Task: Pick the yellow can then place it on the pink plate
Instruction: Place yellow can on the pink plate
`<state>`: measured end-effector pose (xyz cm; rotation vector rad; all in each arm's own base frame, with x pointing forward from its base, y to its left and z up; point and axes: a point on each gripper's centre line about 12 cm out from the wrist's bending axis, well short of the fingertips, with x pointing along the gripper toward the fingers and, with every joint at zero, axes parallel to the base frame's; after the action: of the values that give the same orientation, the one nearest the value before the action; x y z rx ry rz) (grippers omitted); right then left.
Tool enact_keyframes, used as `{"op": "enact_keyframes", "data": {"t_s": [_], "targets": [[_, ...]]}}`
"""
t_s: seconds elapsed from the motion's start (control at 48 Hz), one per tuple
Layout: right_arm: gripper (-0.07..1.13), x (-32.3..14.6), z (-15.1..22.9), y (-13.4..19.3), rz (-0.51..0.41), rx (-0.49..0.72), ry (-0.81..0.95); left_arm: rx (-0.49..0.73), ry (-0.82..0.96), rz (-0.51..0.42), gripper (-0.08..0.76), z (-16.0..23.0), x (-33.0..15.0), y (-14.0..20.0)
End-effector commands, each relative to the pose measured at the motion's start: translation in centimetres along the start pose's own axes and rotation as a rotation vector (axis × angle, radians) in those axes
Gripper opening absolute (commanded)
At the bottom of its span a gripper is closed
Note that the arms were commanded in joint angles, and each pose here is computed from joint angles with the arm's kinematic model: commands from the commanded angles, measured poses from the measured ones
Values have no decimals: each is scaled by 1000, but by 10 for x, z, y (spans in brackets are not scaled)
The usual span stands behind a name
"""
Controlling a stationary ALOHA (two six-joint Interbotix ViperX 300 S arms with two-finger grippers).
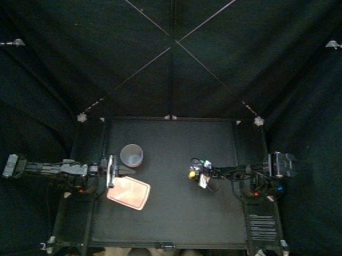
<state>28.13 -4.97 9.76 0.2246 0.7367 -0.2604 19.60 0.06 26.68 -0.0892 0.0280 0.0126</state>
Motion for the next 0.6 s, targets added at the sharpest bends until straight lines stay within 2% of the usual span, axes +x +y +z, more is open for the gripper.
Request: {"op": "enact_keyframes", "data": {"t_s": [0.021,0.167,0.417,0.604], "targets": [[678,-1,11,2,5,5,-32,1,-23,-4,14,8,2,-1],[676,-1,28,12,32,-6,-72,1,-21,-3,14,7,2,-1],[676,2,98,77,176,-149,-226,8,-40,36,14,11,2,7],[676,28,137,116,234,-268,-284,28,-71,75,14,20,2,14]]}}
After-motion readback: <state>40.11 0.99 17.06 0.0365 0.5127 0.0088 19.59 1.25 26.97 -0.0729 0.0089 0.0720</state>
